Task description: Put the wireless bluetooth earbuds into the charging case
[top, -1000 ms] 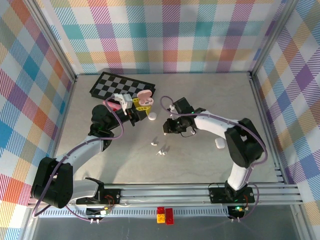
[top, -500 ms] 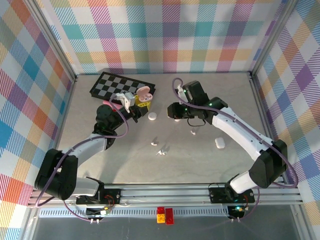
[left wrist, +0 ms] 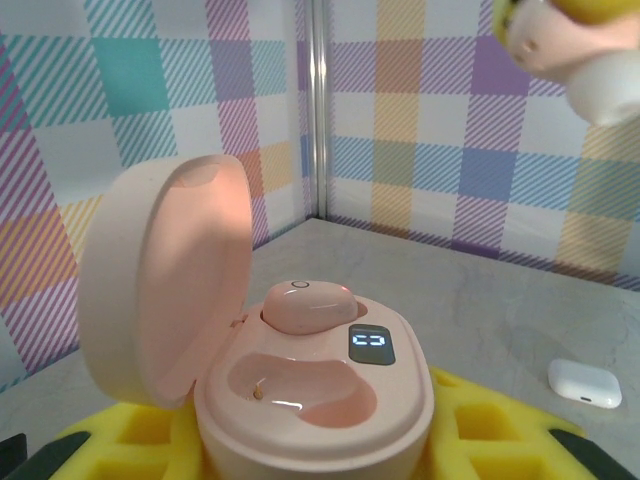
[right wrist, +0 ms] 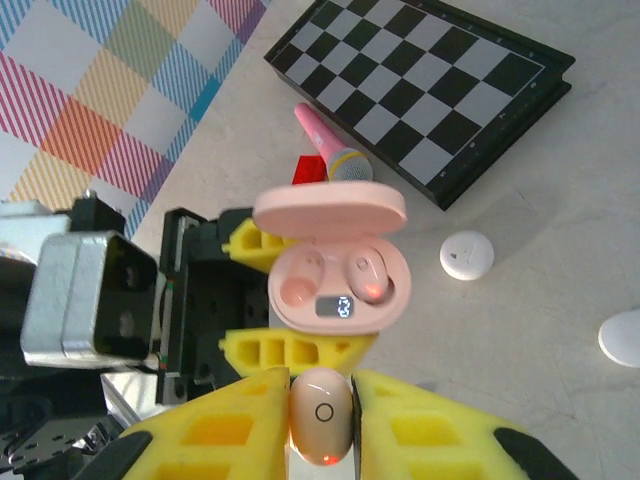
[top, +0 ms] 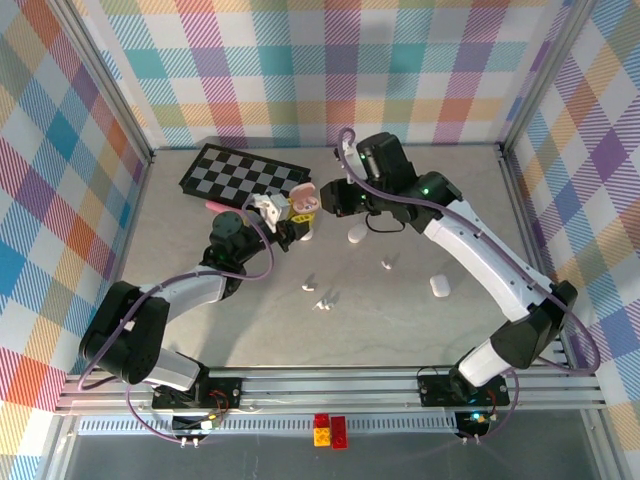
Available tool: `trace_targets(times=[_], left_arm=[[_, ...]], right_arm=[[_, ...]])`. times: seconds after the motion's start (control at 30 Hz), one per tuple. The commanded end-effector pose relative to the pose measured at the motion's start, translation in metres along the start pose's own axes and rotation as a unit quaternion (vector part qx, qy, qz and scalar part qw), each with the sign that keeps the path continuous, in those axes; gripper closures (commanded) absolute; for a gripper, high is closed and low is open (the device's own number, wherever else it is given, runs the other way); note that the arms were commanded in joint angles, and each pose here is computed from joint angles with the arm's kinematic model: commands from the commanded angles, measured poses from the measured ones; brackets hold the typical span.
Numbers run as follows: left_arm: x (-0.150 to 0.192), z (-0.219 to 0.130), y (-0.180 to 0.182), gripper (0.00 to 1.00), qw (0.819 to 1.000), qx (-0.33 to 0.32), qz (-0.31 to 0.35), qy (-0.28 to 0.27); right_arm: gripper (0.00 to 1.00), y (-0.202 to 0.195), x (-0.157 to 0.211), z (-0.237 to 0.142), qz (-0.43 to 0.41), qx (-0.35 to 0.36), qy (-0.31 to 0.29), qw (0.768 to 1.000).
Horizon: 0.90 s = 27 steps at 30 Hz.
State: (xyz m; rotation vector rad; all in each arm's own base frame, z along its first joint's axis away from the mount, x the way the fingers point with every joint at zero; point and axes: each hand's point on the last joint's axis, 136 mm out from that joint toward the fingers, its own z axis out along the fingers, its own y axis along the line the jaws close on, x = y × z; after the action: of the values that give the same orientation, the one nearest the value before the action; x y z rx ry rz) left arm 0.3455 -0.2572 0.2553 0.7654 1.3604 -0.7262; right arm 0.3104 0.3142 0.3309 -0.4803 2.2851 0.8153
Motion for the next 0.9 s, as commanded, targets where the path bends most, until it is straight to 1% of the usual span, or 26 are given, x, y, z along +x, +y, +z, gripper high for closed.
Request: trace_targets(times=[0.0, 0.43, 0.87], left_arm=[[-0.017, 0.006, -0.003, 0.82, 0.999, 0.005, 0.030, -0.021], [-0.017, 0.009, -0.011, 0.82, 0.999, 0.011, 0.035, -0.019], [-0.024, 0.010, -0.008, 0.83, 0.999, 0.002, 0.025, -0.025]], right_arm=[[0.78, 0.003, -0.002, 0.008, -0.023, 0.006, 0.011, 1.000], [0.78, 0.006, -0.009, 0.036, -0.046, 0.013, 0.028, 0.998], [0.78, 0.006, -0.001, 0.058, -0.063, 0.020, 0.049, 0.997]])
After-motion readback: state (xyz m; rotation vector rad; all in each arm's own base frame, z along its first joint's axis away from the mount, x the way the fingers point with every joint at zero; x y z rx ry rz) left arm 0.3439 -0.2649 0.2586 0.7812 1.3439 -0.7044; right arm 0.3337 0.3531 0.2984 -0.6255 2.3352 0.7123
